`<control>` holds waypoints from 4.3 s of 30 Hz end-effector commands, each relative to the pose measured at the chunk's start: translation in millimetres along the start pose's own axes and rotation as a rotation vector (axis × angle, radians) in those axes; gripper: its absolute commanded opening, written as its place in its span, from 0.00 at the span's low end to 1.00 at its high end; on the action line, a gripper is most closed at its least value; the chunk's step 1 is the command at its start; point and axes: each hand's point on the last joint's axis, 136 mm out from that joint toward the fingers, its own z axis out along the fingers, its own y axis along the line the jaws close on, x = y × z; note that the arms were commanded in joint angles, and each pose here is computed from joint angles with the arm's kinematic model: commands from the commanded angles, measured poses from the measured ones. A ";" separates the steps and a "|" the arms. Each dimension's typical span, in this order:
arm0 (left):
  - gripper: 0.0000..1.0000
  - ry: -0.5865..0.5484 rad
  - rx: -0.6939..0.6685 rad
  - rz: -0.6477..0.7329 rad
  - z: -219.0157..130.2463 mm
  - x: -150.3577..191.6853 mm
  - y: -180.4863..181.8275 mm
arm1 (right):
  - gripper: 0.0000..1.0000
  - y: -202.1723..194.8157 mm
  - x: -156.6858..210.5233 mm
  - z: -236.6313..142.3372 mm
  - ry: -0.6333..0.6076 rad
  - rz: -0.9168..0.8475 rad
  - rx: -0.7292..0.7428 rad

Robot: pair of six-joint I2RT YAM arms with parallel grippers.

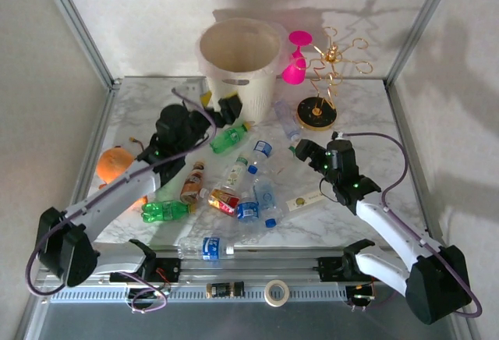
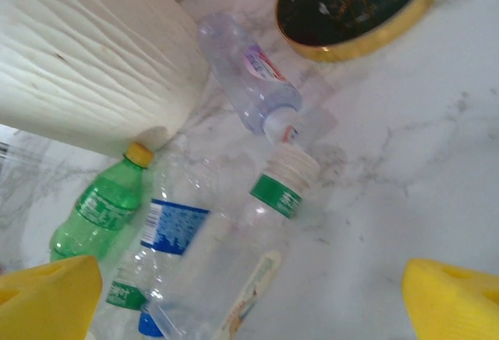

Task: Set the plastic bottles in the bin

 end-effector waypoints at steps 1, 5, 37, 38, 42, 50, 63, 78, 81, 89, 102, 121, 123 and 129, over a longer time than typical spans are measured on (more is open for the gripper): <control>1.00 -0.110 0.027 -0.118 -22.0 -0.2 3.4 | 0.99 -27.6 14.1 -11.3 0.059 0.062 0.140; 1.00 -0.042 0.027 -0.175 -29.4 45.0 14.3 | 0.99 -49.8 34.3 -23.1 0.111 0.129 0.234; 1.00 0.109 -0.023 -0.269 -25.5 128.1 35.7 | 0.99 -86.5 129.2 -47.6 0.385 0.351 0.384; 1.00 0.107 -0.021 -0.273 -24.9 127.6 35.3 | 0.99 -88.3 133.3 -46.9 0.390 0.365 0.381; 1.00 0.112 -0.025 -0.278 -23.0 130.1 36.2 | 0.99 -92.3 142.5 -43.0 0.392 0.402 0.364; 1.00 0.123 -0.041 -0.283 -22.2 134.0 39.4 | 0.97 -96.5 154.2 -29.9 0.392 0.432 0.335; 1.00 0.113 -0.066 -0.295 -18.8 134.5 43.8 | 0.61 -99.8 149.0 -28.0 0.343 0.426 0.317; 1.00 0.056 -0.123 -0.312 -21.2 103.6 79.7 | 0.43 20.0 8.5 -28.1 0.014 0.073 -0.037; 1.00 0.043 -0.148 -0.315 -27.2 98.1 91.4 | 0.43 56.7 -28.4 -26.2 -0.056 -0.019 -0.103; 1.00 0.005 -0.219 -0.298 -54.4 92.1 111.3 | 0.41 168.3 -111.4 -14.7 -0.196 -0.196 -0.330; 1.00 0.014 -0.259 -0.279 -78.0 93.9 118.7 | 0.42 312.9 -221.5 -7.8 -0.386 -0.339 -0.595; 0.99 -0.004 -0.316 -0.243 -110.9 90.2 127.6 | 0.43 355.0 -229.6 121.1 -0.447 -0.463 -0.680; 1.00 -0.004 -0.323 -0.243 -112.4 90.1 128.6 | 0.44 352.5 -223.2 130.8 -0.429 -0.469 -0.679; 1.00 -0.002 -0.328 -0.237 -114.3 91.4 130.0 | 0.63 354.5 -220.2 132.3 -0.427 -0.466 -0.693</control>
